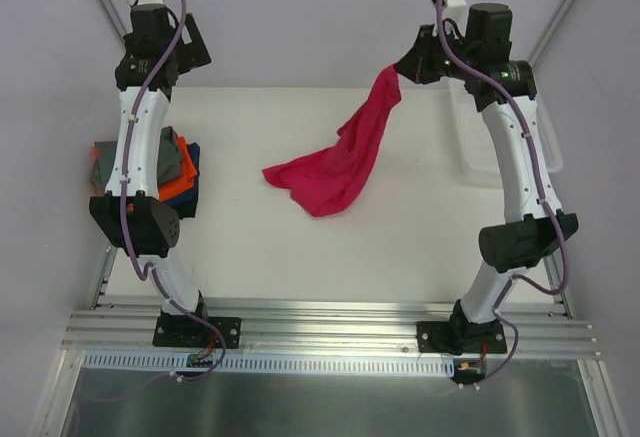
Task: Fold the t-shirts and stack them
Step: Flatten out the tshirt
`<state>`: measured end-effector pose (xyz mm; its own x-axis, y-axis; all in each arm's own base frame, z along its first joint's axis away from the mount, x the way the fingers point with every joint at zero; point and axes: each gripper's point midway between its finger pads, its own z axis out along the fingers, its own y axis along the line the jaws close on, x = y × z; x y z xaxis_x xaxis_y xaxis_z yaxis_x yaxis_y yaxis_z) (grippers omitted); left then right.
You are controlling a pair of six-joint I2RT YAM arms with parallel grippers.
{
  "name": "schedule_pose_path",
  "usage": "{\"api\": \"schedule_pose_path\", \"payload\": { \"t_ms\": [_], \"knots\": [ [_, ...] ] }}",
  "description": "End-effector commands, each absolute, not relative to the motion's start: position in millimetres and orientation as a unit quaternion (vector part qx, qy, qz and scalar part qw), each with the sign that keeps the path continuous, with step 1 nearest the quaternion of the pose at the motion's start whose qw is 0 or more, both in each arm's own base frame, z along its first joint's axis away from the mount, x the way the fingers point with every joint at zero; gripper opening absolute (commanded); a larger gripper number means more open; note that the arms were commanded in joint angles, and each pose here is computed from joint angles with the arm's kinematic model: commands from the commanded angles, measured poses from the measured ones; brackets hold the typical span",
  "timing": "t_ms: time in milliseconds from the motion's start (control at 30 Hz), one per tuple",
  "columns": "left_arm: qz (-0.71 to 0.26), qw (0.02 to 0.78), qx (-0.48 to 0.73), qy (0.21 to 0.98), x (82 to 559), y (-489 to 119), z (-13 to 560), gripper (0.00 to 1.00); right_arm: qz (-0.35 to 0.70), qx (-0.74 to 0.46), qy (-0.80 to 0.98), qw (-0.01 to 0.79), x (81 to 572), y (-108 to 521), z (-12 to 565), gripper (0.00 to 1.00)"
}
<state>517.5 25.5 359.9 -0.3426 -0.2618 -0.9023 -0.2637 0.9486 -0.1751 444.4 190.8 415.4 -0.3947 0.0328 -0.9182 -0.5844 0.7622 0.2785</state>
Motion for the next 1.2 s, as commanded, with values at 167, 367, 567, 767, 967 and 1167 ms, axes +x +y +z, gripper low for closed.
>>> {"api": "schedule_pose_path", "payload": {
  "t_ms": [167,367,567,767,967,1167],
  "knots": [
    [0.008,0.574,-0.163,0.802,521.0,28.6,379.0,0.99,0.312,-0.192,0.871,0.326,424.7,190.2,307.1,0.83],
    [0.012,0.57,-0.161,0.806,522.3,29.2,373.7,0.99,0.341,-0.189,0.854,0.346,440.6,204.8,311.0,0.86],
    [0.003,0.557,-0.153,0.816,522.0,21.6,360.9,0.99,0.29,-0.192,0.898,0.269,463.7,214.7,226.4,0.81],
    [-0.002,0.558,-0.137,0.819,515.6,7.6,363.1,0.99,0.21,-0.191,0.936,0.209,489.5,190.3,131.5,0.73],
    [0.001,0.556,-0.13,0.821,506.4,6.2,363.1,0.99,0.167,-0.184,0.946,0.207,505.6,170.3,104.7,0.65],
    [0.005,0.553,-0.125,0.823,501.0,5.8,361.5,0.99,0.105,-0.193,0.949,0.227,524.1,152.6,95.6,0.62]
  ]
}}
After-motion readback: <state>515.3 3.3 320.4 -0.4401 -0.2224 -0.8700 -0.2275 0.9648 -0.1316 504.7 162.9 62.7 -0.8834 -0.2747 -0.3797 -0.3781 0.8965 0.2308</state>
